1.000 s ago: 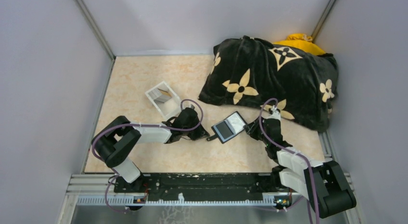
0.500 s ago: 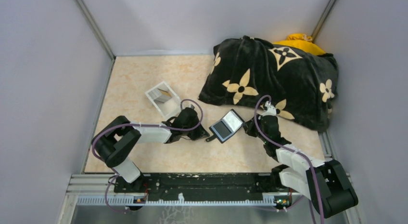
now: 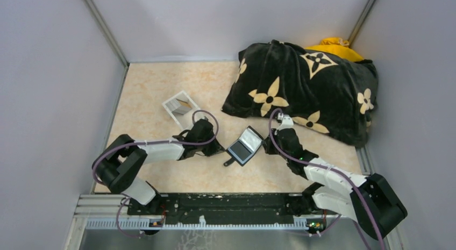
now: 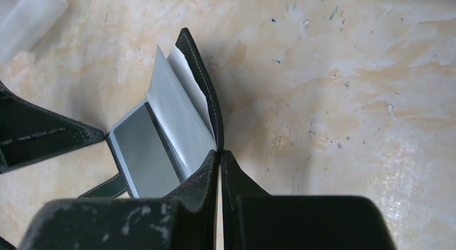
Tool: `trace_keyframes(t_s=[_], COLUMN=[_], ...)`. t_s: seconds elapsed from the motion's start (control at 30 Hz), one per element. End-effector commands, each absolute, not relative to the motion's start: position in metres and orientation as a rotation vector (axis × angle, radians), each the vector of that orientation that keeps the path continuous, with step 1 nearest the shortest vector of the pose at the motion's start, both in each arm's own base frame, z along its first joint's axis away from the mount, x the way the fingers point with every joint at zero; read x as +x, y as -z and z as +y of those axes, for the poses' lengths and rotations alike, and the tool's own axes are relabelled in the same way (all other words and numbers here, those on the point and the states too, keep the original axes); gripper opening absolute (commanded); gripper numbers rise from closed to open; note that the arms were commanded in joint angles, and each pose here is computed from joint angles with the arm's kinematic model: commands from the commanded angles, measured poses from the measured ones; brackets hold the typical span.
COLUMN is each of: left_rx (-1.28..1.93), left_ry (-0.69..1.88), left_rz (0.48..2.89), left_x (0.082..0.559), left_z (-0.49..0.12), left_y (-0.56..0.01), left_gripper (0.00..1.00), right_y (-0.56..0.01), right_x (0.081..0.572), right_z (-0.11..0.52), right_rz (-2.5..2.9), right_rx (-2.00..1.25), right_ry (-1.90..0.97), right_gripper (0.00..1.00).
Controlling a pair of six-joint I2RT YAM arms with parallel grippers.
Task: Put the credit cards into the card holder
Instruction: Close the card holder at the center of the board.
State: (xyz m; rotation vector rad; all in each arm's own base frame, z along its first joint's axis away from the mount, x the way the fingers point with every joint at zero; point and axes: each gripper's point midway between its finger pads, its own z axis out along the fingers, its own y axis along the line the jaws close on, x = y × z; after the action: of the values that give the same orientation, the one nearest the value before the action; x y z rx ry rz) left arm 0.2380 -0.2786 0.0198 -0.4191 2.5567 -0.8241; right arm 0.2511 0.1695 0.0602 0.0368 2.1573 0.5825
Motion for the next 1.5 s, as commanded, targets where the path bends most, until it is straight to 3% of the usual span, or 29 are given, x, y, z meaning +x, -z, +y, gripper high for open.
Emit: trace_keyframes(t_s=[0.0, 0.43, 0.87, 1.1, 1.47], left_rx=[-0.420, -0.340, -0.129, -0.138, -0.191], left_ry=[0.685, 0.701, 0.744, 0.699, 0.456], left_rz=[2.595, 2.696, 2.815, 2.784, 2.717], left_x=[0.228, 0.181, 0.109, 0.121, 0.140], left_z=[-0.250, -0.232, -0.272, -0.293, -0.262], left_y=[-0.007, -0.001, 0.000, 0.001, 0.005], left_gripper=[0.01, 0.00, 0.00, 0.00, 0.00], right_y=[-0.082, -0.080, -0.085, -0.087, -0.090], right_x=[0.258, 0.252, 0.250, 0.240, 0.227], right_z=[0.177, 0.175, 0.181, 0.191, 0.196], right_rz=[2.104, 2.092, 2.076, 2.071, 2.058], right_rx=[-0.035, -0.047, -0.062, -0.108, -0.154], right_ry=[-0.495, -0.334, -0.330, -0.321, -0.292], right_gripper=[0.00, 0.00, 0.00, 0.00, 0.00])
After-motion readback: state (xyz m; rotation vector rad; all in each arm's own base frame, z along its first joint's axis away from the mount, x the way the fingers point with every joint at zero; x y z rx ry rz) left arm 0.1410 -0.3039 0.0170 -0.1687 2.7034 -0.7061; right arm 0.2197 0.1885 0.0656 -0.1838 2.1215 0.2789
